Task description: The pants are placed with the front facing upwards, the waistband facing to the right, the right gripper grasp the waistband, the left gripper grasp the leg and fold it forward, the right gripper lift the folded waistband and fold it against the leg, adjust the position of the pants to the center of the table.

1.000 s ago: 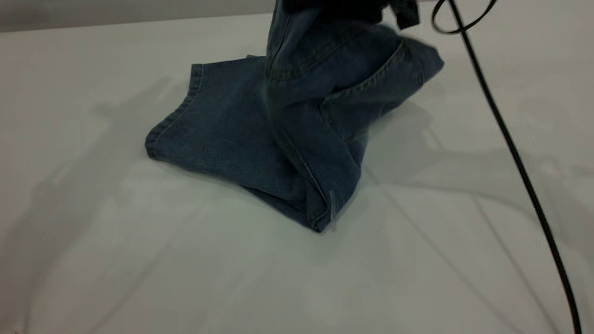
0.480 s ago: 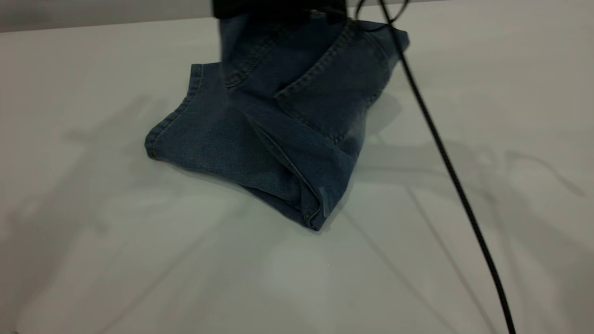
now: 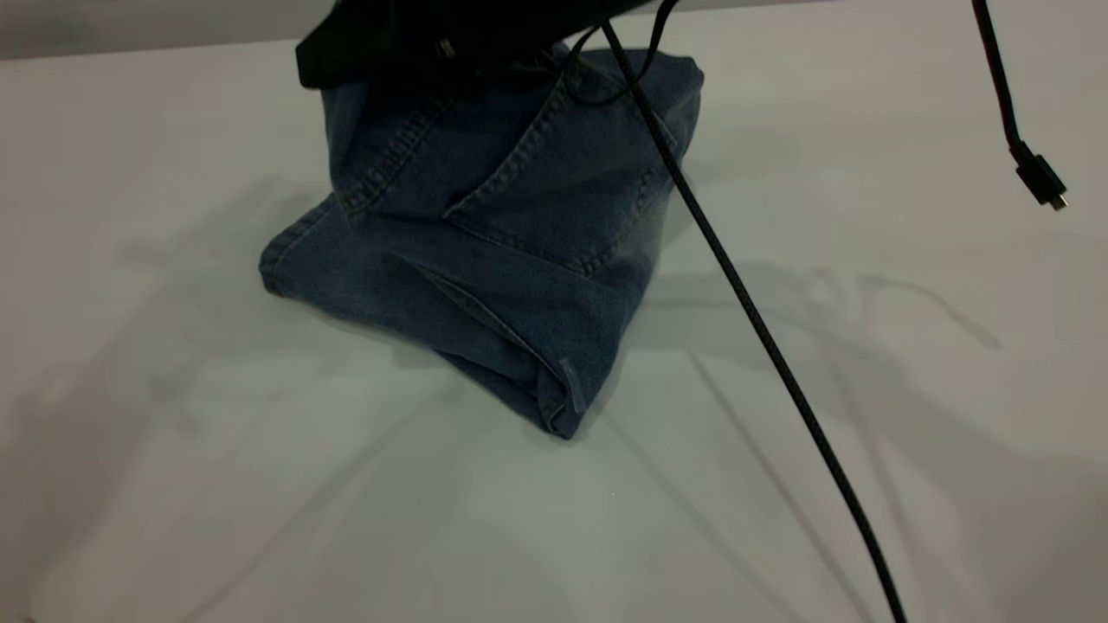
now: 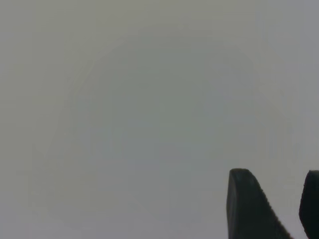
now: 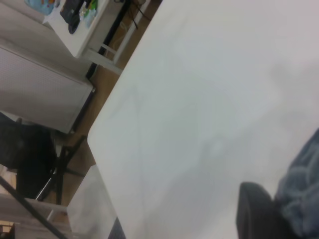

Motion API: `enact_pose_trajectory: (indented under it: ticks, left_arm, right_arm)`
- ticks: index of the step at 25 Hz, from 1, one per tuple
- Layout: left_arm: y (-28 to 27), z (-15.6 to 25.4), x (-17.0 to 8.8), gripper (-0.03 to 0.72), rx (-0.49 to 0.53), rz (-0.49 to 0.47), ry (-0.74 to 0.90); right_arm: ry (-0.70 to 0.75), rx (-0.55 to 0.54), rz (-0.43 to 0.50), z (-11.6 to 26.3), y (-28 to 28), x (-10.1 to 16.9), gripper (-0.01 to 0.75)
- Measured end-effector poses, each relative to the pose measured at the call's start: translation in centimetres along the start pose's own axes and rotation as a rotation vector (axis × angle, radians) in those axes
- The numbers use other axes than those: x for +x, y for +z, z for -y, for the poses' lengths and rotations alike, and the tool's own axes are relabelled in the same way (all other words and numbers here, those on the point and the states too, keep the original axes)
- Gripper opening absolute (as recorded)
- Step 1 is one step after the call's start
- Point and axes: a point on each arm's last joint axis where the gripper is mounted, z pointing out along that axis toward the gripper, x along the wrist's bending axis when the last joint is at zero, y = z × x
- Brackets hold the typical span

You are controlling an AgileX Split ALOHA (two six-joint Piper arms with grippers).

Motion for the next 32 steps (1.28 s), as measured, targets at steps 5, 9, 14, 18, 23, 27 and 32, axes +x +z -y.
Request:
enact_pose_trajectory:
  ticks: [5, 9, 14, 18, 23, 27, 32]
  left_arm:
    - [0.0, 0.0, 0.0, 0.259, 0.000, 0.000, -0.020]
    - [0.0, 0.0, 0.0, 0.259, 0.000, 0.000, -0.020]
    - [0.0, 0.0, 0.0, 0.259, -0.001, 0.000, -0.018]
    - [0.0, 0.0, 0.0, 0.258, -0.001, 0.000, -0.018]
    - [0.0, 0.0, 0.0, 0.258, -0.001, 0.000, -0.025]
    - [0.0, 0.0, 0.0, 0.258, -0.001, 0.001, -0.043]
    - [0.0, -0.1, 0.0, 0.258, -0.006, 0.000, -0.049]
  right_arm:
    - [-0.002, 0.000, 0.001, 0.0, 0.0, -0.1, 0.312]
    - [-0.014, -0.004, -0.004, -0.2, 0.1, 0.1, 0.488]
    - [-0.012, 0.005, -0.040, -0.1, 0.0, 0.4, 0.545]
    - [-0.012, -0.003, -0.003, -0.2, 0.1, 0.0, 0.525]
    - [0.015, -0.032, 0.107, -0.4, 0.0, -1.0, 0.501]
    - [0.095, -0.038, 0.148, -0.2, 0.5, -0.8, 0.499]
    - [0.098, -0.014, 0.206, -0.6, 2.5, 1.4, 0.489]
